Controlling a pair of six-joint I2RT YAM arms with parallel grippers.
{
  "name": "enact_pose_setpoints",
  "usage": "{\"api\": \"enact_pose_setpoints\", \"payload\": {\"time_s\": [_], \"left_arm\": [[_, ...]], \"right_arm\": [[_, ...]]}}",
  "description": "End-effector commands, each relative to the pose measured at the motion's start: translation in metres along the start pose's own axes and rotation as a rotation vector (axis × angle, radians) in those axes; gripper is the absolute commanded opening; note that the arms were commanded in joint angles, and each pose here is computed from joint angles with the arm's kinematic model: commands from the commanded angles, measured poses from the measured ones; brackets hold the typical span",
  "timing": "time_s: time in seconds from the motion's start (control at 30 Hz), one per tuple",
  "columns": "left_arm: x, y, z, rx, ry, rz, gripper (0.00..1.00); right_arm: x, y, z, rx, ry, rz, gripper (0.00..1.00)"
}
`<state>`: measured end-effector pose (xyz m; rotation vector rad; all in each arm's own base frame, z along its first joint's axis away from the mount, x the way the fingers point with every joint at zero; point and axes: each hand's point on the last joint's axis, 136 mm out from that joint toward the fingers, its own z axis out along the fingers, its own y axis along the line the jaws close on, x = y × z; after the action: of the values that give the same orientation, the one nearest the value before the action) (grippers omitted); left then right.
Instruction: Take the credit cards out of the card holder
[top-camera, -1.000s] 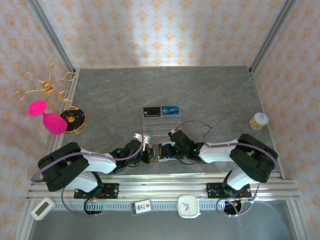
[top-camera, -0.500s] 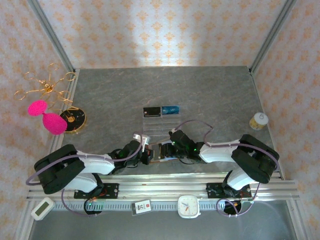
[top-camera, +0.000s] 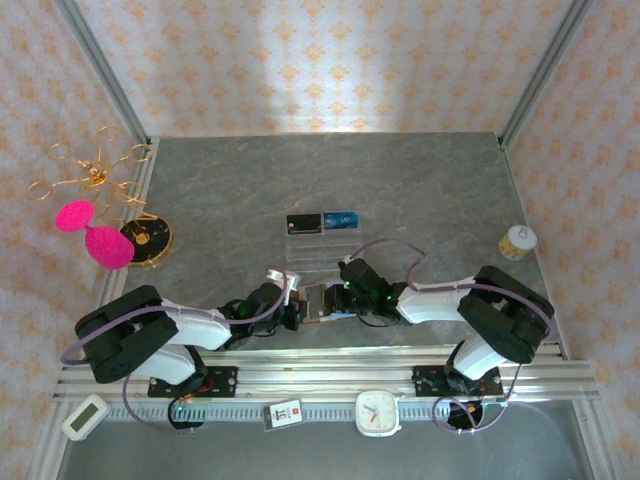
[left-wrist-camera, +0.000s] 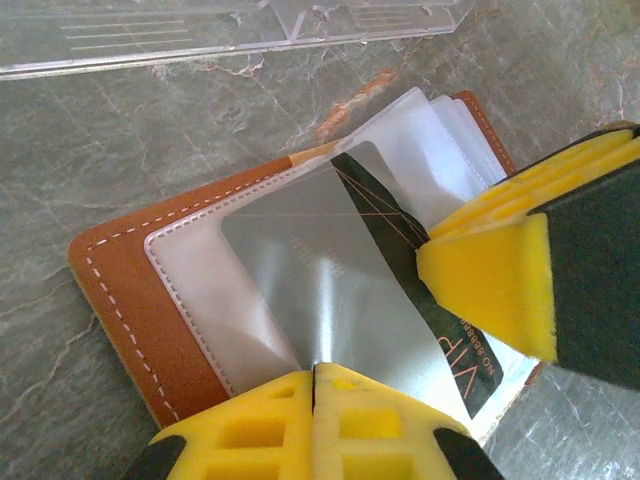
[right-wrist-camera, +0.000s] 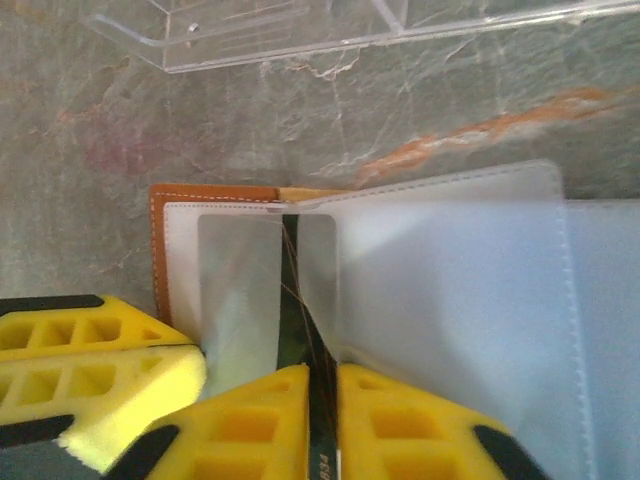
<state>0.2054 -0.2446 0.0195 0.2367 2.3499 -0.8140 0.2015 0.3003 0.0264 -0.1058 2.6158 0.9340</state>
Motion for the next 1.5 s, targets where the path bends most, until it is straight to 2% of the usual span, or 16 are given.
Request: {"api": "enact_pose_setpoints", "payload": {"time_s": [0.0, 0.03, 0.13, 0.4, 0.77, 1.13, 1.33, 1.43, 1.47], "left_arm": [[0.039, 0.021, -0.001, -0.06, 0.135, -0.007, 0.0], [0.038, 0.021, -0.003, -0.059, 0.133, -0.006, 0.0], [0.036, 0.021, -0.005, -0.064, 0.129, -0.002, 0.0], [0.026, 0.014, -0.008, -0.042, 0.094, 0.001, 0.0], [-0.02, -0.045, -0.011, 0.136, -0.017, 0.03, 0.0], [0.014, -0.018, 0.014, 0.05, 0.095, 0.028, 0.0], [0.029, -0.012, 0.016, 0.043, 0.143, 0.025, 0.0], [0.031, -0.011, 0.014, 0.043, 0.149, 0.025, 0.0], [0.031, -0.011, 0.013, 0.044, 0.15, 0.025, 0.0]], "right_arm": [[0.012, -0.008, 0.002, 0.027, 0.028, 0.0, 0.04], [0.011, -0.009, 0.0, 0.031, 0.019, 0.003, 0.0], [0.006, -0.012, -0.007, 0.041, -0.014, 0.028, 0.0], [0.008, -0.024, -0.026, 0.041, 0.024, 0.099, 0.0], [0.007, -0.024, -0.024, 0.032, 0.018, 0.096, 0.0], [0.012, -0.019, -0.022, -0.01, 0.033, 0.078, 0.0], [0.016, -0.013, -0.018, -0.06, 0.054, 0.072, 0.17], [0.018, -0.013, -0.014, -0.064, 0.065, 0.071, 0.18], [0.018, -0.015, -0.014, -0.056, 0.064, 0.074, 0.13]]}}
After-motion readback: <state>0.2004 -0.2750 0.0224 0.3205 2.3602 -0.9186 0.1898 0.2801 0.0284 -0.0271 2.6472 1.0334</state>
